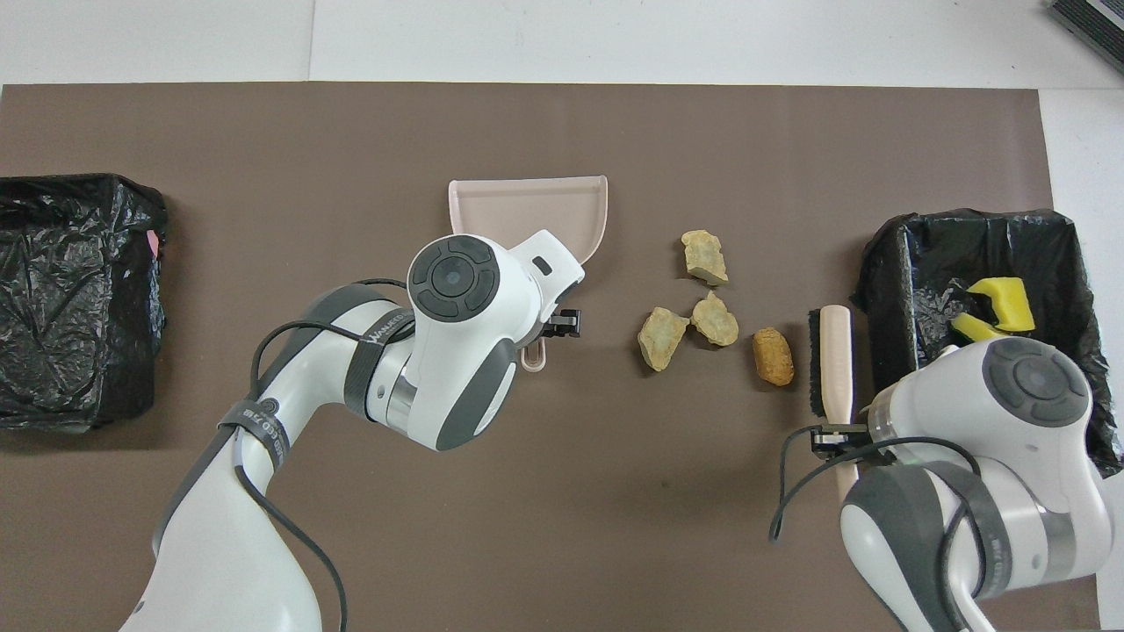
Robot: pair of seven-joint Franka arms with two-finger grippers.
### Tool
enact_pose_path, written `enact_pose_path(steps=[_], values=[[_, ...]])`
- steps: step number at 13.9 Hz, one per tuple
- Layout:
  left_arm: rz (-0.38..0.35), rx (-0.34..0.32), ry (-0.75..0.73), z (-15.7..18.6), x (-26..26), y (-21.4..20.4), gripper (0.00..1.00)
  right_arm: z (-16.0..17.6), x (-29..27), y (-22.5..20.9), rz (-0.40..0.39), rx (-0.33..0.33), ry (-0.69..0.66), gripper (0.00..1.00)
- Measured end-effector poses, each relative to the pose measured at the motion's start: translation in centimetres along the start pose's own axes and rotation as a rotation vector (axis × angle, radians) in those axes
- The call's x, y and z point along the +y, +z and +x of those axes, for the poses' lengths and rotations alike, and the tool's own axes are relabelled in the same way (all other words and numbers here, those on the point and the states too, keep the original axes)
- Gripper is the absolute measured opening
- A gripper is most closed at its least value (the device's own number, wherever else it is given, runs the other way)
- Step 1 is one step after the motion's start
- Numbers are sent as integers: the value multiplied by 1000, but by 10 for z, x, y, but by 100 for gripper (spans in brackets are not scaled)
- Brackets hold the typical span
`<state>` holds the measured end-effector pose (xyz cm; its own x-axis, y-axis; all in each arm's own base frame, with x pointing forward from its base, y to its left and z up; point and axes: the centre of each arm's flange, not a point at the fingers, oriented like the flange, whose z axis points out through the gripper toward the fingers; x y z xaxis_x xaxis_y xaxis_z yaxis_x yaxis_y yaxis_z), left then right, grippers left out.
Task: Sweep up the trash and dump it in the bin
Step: 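Drag the dustpan with the left gripper toward the tan pieces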
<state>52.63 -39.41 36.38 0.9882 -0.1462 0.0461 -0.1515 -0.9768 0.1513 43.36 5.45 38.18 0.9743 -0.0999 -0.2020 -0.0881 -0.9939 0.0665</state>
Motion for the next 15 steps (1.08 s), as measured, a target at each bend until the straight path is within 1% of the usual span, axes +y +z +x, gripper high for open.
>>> enact_pose_path(steps=[1, 2, 3, 4, 5, 8, 10, 12, 14, 15], values=[[1, -3, 1, -1, 1, 2, 64, 2, -1, 6, 3, 8, 0, 26], [3, -5, 2, -1, 1, 5, 48, 5, -2, 14, 5, 13, -2, 26], [4, -8, 2, -1, 1, 6, 42, 9, -4, 23, 5, 10, -3, 26], [5, -9, 2, -1, 1, 8, 40, 12, -8, 31, 6, 7, -5, 26], [6, -10, 1, -1, 0, 8, 34, 16, -15, 37, 6, 13, -11, 26], [5, -7, 1, 1, 1, 5, 33, 18, -53, 42, 1, 32, -55, 26], [11, -21, -5, 4, -3, -5, 33, 14, -83, 39, 15, 35, -98, 26], [31, -79, -8, 10, -23, -36, 33, 9, -109, 36, 41, 30, -127, 26], [34, -144, 81, 16, -65, -77, 33, 8, -128, 30, 66, 22, -143, 26], [29, -170, 143, 15, -83, -90, 33, 9, -133, 27, 86, 19, -139, 26]])
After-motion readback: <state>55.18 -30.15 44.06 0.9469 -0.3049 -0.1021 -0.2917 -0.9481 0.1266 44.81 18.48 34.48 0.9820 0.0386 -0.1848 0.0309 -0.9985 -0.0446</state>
